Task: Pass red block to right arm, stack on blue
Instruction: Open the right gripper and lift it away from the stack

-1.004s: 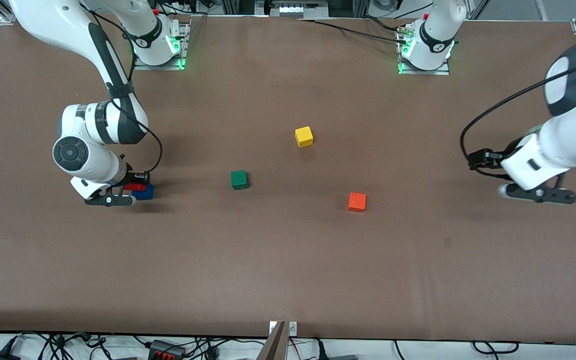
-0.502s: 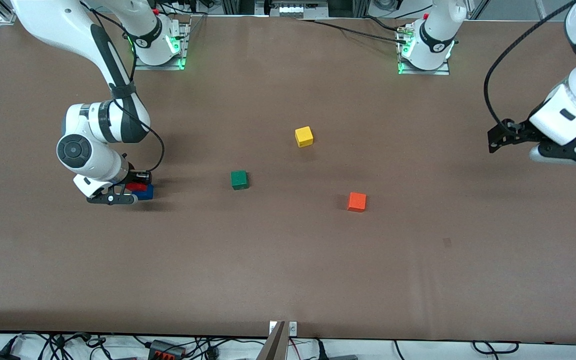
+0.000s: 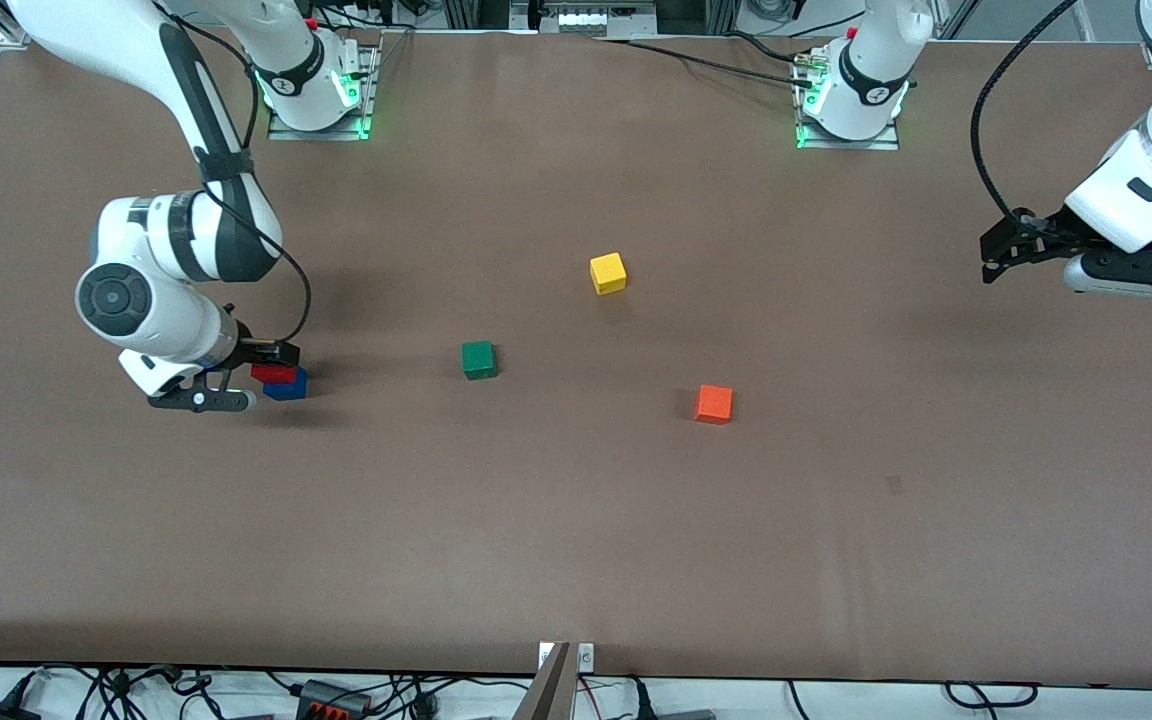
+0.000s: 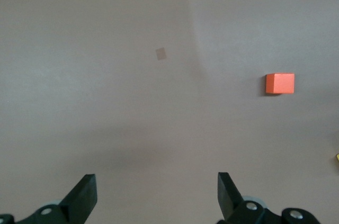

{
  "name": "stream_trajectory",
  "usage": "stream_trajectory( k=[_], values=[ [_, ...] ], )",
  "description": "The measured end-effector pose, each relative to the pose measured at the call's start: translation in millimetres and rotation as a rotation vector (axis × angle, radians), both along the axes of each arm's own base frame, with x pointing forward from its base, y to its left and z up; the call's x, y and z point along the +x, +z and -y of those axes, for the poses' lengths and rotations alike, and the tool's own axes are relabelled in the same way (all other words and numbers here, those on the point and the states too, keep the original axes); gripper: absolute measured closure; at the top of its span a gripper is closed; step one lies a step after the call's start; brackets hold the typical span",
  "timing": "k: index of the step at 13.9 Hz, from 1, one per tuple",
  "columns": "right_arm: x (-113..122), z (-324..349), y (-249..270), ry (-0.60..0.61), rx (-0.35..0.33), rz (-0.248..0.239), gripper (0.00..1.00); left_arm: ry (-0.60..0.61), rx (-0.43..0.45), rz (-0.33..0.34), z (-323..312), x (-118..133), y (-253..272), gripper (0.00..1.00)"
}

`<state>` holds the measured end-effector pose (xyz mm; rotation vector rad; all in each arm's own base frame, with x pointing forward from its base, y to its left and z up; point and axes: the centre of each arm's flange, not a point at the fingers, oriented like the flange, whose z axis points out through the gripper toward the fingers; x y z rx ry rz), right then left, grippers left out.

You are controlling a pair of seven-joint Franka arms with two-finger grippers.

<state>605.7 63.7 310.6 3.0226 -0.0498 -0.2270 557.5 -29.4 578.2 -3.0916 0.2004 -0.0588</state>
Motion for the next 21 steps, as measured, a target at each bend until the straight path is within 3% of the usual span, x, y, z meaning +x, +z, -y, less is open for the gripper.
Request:
stream_trajectory(
  k=[2, 9, 13, 19, 21],
  values=[
    [12.7, -1.6, 37.2, -0.007, 0.000, 0.002, 0.00, 0.000, 0.001, -0.014, -2.3, -0.9, -1.9, 0.00],
    [45.0, 3.1, 162.8, -0.027, 0.026, 0.081, 0.00, -0.013, 0.001, -0.019, 3.9, -1.7, -2.4, 0.00],
    [48.2, 27.2, 220.6, -0.010, 0.053, 0.124, 0.00, -0.015, 0.001, -0.019, 4.5, -1.8, -2.4, 0.00],
    [44.9, 50.4, 250.0, -0.040, 0.059, 0.175, 0.00, -0.016, 0.002, -0.040, 4.2, -3.9, -4.1, 0.00],
    [35.0, 74.3, 272.4, -0.057, 0.092, 0.205, 0.00, -0.017, 0.002, -0.041, 4.2, -4.1, -4.2, 0.00]
  ],
)
